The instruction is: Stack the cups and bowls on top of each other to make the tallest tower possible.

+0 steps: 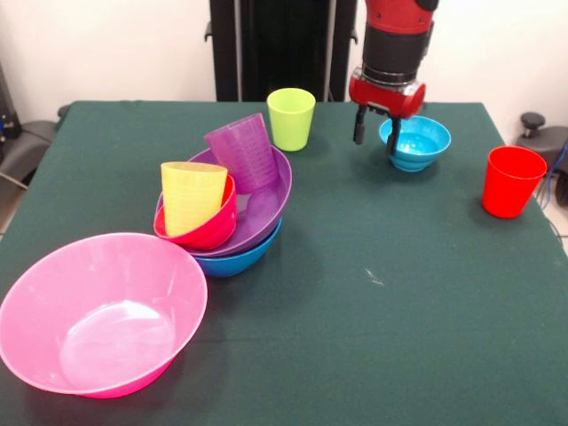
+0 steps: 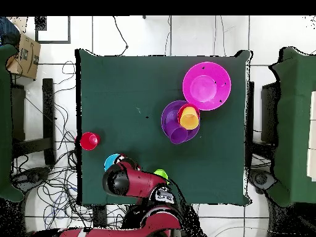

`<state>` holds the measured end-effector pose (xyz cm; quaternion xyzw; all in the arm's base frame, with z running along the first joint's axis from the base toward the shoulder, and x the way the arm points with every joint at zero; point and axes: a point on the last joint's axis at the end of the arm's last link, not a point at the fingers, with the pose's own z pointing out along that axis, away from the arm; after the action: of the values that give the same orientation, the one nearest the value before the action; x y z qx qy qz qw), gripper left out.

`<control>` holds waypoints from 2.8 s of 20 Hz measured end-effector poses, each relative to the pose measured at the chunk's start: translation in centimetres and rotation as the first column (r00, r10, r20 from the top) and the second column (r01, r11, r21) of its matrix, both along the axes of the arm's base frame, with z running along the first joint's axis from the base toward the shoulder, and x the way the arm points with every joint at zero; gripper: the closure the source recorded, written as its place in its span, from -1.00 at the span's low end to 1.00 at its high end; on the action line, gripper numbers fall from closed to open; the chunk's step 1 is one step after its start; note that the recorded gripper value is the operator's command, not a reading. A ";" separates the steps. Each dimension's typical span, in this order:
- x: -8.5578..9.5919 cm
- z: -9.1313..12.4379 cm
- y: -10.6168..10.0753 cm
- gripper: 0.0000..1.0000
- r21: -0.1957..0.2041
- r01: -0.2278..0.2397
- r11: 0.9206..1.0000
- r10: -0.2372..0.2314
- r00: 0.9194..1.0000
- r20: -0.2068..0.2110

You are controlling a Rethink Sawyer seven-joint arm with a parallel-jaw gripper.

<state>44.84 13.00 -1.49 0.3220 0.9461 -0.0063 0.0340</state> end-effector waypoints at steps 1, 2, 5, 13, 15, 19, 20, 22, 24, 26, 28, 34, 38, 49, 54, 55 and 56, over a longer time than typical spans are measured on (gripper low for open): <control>-0.1 -0.2 0.0 -1.00 -0.001 0.001 1.000 -0.001 1.000 -0.001; -0.2 -0.4 -0.1 -1.00 -0.003 0.003 1.000 -0.003 1.000 -0.001; -0.3 -1.1 -0.2 -1.00 -0.007 0.005 1.000 -0.005 1.000 0.000; -0.5 -1.7 -0.3 -1.00 -0.013 0.006 1.000 -0.006 1.000 0.004; -0.3 -1.4 -0.3 -1.00 -0.013 0.006 1.000 -0.006 1.000 0.011; 0.9 -0.2 -0.4 -1.00 -0.014 0.007 1.000 -0.006 0.999 0.045; 1.4 0.4 -0.4 -1.00 -0.015 0.007 1.000 -0.006 0.998 0.061; 2.1 1.2 -0.4 -1.00 -0.015 0.007 1.000 -0.006 0.997 0.082; 2.6 2.0 -0.4 -1.00 -0.016 0.007 1.000 -0.005 0.995 0.100; 2.9 2.4 -0.4 -1.00 -0.017 0.006 1.000 -0.005 0.994 0.110; 3.2 2.7 -0.4 -1.00 -0.017 0.006 1.000 -0.004 0.993 0.119; 3.3 2.9 -0.2 -1.00 -0.014 0.004 1.000 -0.002 0.992 0.124; 3.1 2.6 0.1 -1.00 -0.009 0.000 1.000 0.001 0.993 0.116; 3.1 2.5 2.2 -1.00 0.027 -0.025 0.999 0.021 0.993 0.115; 3.0 3.3 2.9 -1.00 0.040 -0.033 0.999 0.028 0.992 0.122; 3.0 3.4 2.9 -1.00 0.041 -0.034 0.999 0.029 0.992 0.123; 3.0 3.6 3.1 -1.00 0.044 -0.036 0.998 0.030 0.991 0.127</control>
<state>47.82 16.09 2.14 0.3067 0.9472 0.0363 0.0863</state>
